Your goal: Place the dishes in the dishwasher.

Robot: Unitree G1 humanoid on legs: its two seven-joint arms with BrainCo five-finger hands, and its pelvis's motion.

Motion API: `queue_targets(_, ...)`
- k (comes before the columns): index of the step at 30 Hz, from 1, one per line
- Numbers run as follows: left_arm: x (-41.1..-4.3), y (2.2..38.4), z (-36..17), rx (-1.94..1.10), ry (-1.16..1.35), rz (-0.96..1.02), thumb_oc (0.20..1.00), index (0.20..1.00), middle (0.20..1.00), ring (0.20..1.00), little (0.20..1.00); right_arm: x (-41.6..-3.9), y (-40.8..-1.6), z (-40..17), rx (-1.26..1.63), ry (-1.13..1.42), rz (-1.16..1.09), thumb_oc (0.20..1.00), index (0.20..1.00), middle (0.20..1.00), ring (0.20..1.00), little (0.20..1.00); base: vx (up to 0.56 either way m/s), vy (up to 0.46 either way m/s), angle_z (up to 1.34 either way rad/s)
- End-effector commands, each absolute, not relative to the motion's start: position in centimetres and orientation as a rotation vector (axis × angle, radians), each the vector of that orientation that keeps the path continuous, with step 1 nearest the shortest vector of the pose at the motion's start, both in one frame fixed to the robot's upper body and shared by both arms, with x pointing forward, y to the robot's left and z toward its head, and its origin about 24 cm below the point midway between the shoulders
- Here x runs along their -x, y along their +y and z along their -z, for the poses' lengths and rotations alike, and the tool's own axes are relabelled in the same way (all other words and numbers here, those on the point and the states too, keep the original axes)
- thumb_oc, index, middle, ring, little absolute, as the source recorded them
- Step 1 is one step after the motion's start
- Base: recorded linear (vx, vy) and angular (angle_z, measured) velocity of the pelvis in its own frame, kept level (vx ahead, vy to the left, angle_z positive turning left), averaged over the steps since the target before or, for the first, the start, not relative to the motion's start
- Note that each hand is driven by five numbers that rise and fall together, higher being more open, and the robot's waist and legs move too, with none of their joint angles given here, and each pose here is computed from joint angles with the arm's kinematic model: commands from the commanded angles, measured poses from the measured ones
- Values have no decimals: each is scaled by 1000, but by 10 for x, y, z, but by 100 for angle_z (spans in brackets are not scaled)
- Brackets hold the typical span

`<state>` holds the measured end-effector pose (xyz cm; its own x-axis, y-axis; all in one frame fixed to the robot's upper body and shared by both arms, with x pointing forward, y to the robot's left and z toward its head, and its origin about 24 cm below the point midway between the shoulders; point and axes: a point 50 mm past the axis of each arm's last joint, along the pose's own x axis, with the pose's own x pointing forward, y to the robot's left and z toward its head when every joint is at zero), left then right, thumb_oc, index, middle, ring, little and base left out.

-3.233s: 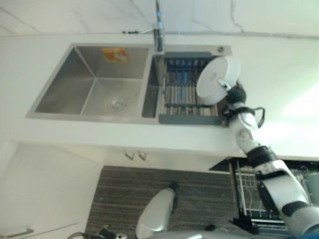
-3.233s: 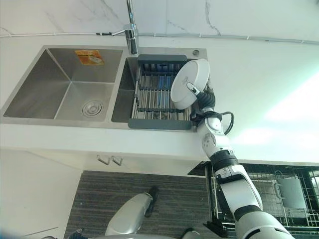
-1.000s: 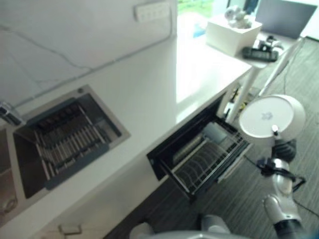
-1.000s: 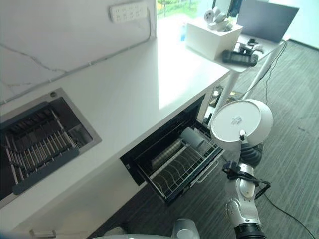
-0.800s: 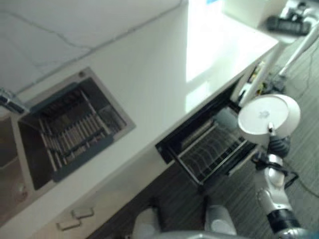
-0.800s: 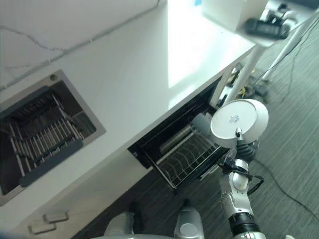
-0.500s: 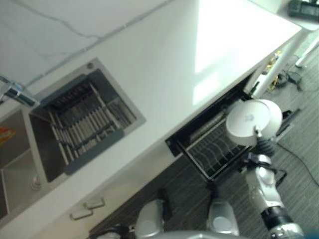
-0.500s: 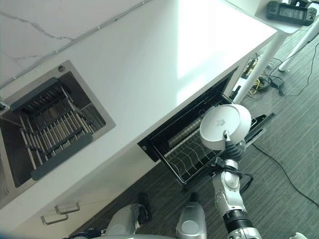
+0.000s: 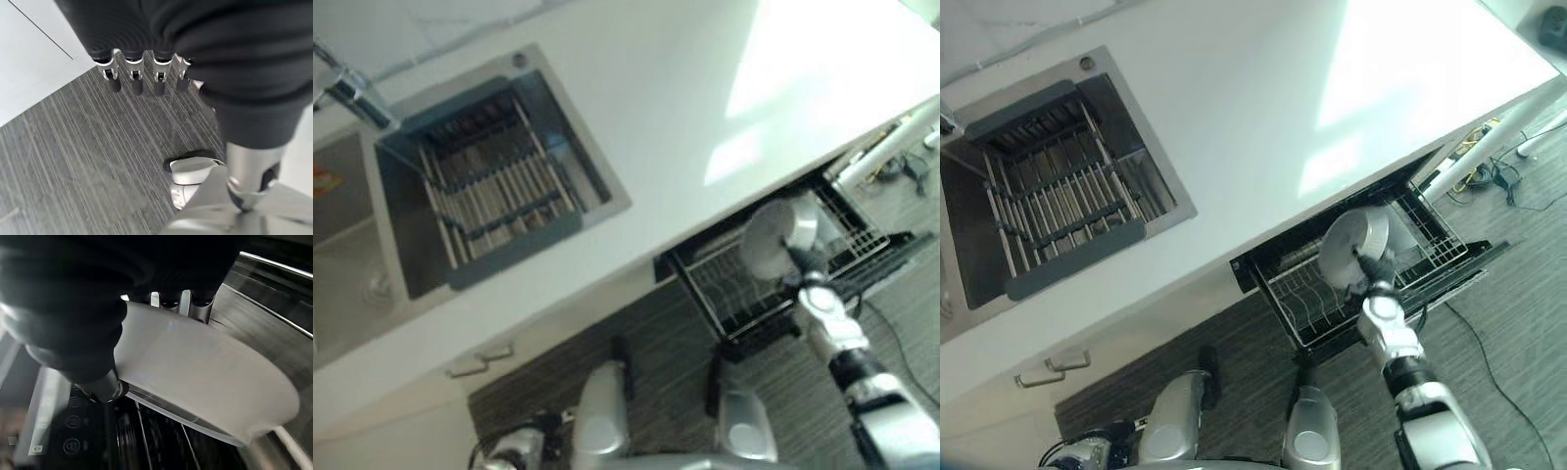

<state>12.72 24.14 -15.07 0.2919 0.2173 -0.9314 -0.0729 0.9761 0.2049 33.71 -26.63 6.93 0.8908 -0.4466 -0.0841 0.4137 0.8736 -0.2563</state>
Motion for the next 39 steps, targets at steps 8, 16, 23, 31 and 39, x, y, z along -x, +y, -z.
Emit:
queue_targets(8, -151, 257, 137, -211, 1225, -147, 1000, 1000, 1000, 1000, 1000, -368, -289, -130, 1051, 194, 361, 200, 200, 200, 200, 200, -61, -20, 12)
queue_targets(16, -166, 259, 130, -237, 1197, -129, 1000, 1000, 1000, 1000, 1000, -381, -267, -112, 1214, 312, 232, 200, 200, 200, 200, 200, -47, 3, 13)
queue_targets(23, -178, 248, 129, -234, 1165, -100, 1000, 1000, 1000, 1000, 1000, -381, -228, -79, 1224, 331, 128, 200, 200, 200, 200, 200, -55, 38, 5)
queue_targets(31, -184, 235, 129, -220, 1149, -78, 1000, 1000, 1000, 1000, 1000, -375, -197, -55, 1160, 364, 98, 200, 200, 200, 200, 200, -7, 5, 0)
queue_targets(39, -189, 226, 129, -204, 1138, -70, 1000, 1000, 1000, 1000, 1000, -365, -193, -34, 1179, 464, 130, 200, 200, 200, 200, 200, -9, 17, 1)
